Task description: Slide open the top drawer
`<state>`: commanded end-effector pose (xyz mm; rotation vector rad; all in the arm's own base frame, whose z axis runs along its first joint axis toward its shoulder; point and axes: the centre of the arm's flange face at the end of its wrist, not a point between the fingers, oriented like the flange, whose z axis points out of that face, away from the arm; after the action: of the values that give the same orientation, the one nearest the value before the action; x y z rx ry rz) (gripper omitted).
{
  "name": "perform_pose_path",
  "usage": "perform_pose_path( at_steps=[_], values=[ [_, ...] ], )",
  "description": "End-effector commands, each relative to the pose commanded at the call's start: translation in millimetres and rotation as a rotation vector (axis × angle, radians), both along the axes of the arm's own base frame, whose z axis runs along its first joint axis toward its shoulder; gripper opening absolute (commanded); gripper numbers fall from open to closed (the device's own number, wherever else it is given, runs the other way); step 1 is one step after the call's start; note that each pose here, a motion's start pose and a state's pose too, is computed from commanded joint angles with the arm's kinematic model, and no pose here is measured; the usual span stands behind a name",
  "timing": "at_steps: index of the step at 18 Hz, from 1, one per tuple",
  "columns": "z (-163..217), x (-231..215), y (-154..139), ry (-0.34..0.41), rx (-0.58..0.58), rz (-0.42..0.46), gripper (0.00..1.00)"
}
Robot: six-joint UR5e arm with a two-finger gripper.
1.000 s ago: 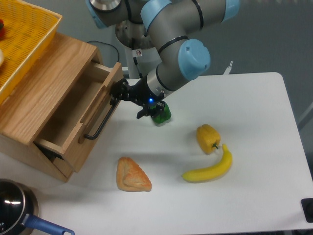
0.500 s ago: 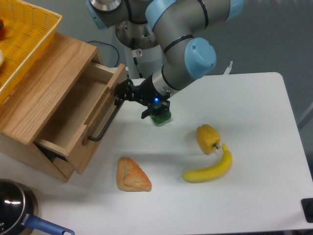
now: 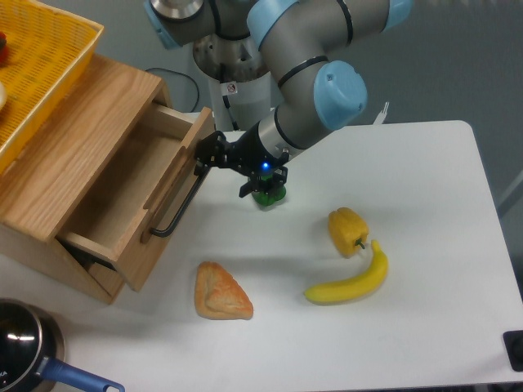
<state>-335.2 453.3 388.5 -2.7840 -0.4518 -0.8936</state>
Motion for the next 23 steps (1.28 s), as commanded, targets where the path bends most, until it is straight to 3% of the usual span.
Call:
perform_pose_path(
  at_steps=[7, 16, 19, 23],
  values=[
    [34.1, 25.1, -2.7, 0.038, 0.026, -0.018, 1.00],
    [69.3, -23.9, -26.6, 0.119, 0.070, 0.065, 1.00],
    [71.7, -36.2, -34.7, 0.191, 0.049, 0.061, 1.00],
    [67.0, -57.3, -54.7, 0.384, -0.105, 0.014, 1.00]
  ],
)
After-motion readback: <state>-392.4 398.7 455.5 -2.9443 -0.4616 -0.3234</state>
